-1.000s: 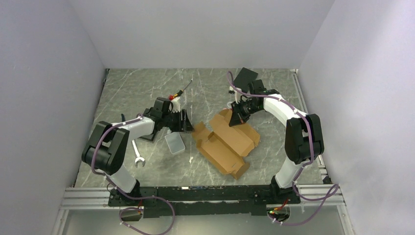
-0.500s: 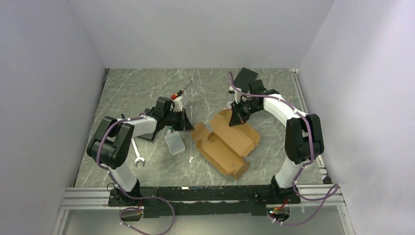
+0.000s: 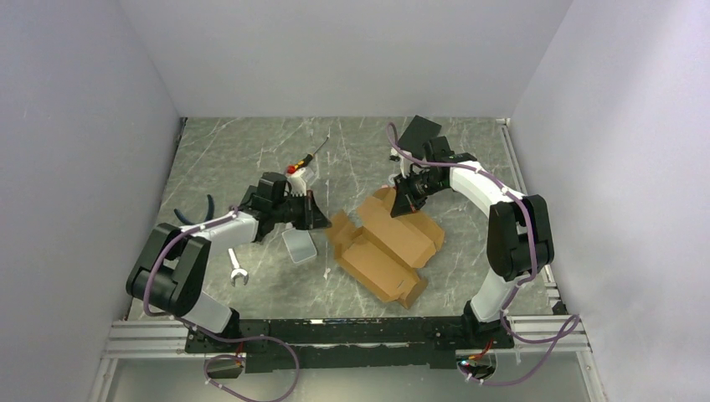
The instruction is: Fold the paper box
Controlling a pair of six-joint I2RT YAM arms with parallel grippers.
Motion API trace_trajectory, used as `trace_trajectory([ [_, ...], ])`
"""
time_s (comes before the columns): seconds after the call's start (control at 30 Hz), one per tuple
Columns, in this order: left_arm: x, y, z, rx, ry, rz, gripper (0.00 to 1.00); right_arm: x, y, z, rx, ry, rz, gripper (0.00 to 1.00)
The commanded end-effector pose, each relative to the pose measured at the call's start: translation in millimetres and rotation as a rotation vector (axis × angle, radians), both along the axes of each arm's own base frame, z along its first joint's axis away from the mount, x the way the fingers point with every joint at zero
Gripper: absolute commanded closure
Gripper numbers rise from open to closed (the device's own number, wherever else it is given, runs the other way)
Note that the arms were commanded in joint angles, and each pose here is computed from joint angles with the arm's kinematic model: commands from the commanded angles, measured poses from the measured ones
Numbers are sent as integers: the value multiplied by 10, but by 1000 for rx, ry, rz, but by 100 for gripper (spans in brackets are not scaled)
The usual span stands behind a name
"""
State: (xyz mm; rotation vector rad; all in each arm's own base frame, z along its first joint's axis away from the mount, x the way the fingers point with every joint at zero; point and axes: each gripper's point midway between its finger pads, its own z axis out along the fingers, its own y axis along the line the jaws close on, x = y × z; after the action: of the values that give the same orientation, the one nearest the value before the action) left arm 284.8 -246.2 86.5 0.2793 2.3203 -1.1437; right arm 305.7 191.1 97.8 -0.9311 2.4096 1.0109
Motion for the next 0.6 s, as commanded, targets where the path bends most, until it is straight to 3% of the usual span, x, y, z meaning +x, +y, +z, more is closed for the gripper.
trace_trajectory([
  [0.0,-71,-115,200,-53,-35,-54,96,63,38,25,10,-45,18,100],
  [0.57,-264,-310,268,-60,-28,-166,95,50,61,0,4,-41,25,100],
])
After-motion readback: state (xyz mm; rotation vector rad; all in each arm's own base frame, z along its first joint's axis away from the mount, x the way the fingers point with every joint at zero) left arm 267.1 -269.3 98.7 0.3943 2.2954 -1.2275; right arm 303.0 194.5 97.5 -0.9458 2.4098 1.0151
